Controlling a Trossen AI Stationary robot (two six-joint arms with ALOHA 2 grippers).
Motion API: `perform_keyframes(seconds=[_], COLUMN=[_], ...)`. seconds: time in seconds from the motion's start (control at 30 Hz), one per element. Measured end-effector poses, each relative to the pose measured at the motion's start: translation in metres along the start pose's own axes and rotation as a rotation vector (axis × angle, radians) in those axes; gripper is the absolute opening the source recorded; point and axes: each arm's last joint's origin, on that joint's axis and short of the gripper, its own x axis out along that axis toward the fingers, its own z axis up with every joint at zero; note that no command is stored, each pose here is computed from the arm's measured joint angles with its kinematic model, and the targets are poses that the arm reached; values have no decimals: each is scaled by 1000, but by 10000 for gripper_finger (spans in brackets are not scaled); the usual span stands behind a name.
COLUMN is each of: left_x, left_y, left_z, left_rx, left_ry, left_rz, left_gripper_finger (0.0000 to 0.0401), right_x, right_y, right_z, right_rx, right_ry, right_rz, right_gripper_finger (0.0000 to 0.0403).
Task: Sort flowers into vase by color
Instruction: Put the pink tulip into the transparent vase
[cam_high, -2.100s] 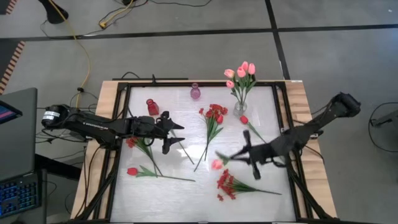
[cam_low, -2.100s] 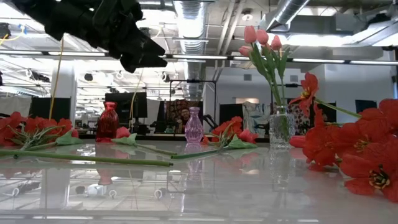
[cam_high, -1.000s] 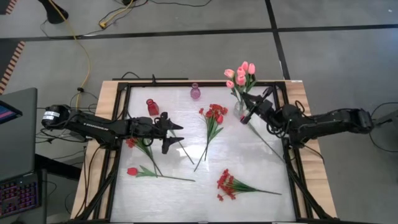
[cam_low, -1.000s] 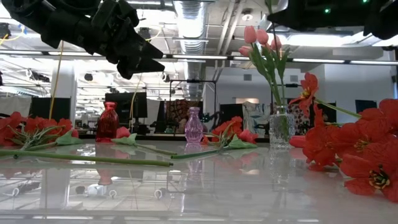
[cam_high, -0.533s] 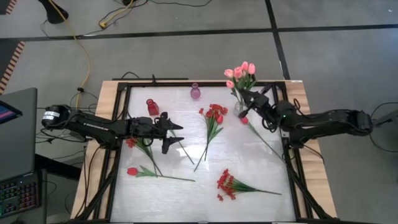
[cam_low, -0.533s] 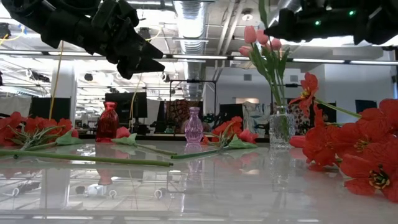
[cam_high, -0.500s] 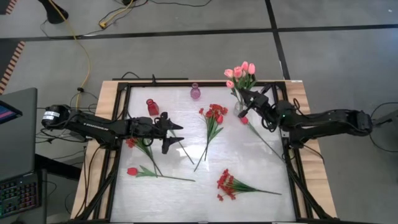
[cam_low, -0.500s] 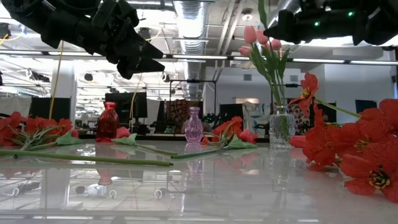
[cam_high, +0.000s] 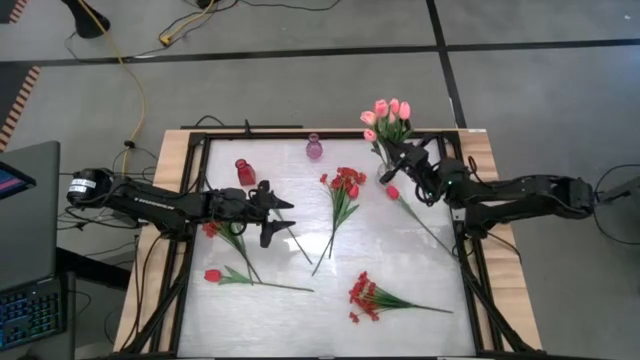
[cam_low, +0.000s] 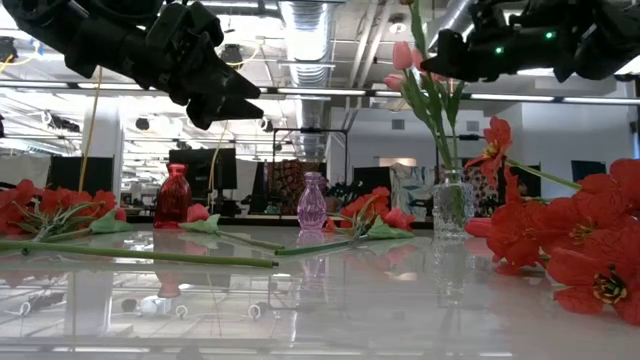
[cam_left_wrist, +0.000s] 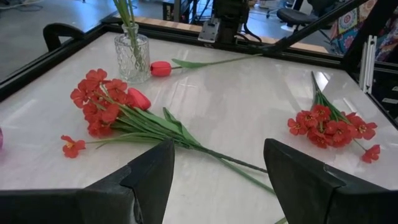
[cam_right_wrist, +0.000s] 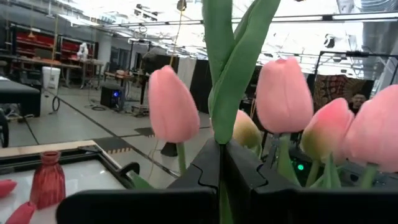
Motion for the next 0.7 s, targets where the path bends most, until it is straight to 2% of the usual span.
perform_keyframes(seconds=[0.7], left_x=[0], left_y=[0], left_z=[0], left_rx=[-3], left_ry=[1], left_rz=[0], left_gripper_finger=[235], right_x=[0], right_y=[-1], right_z=[-4], right_rx=[42], right_ry=[42], right_rz=[-13], right_gripper_finger=[36])
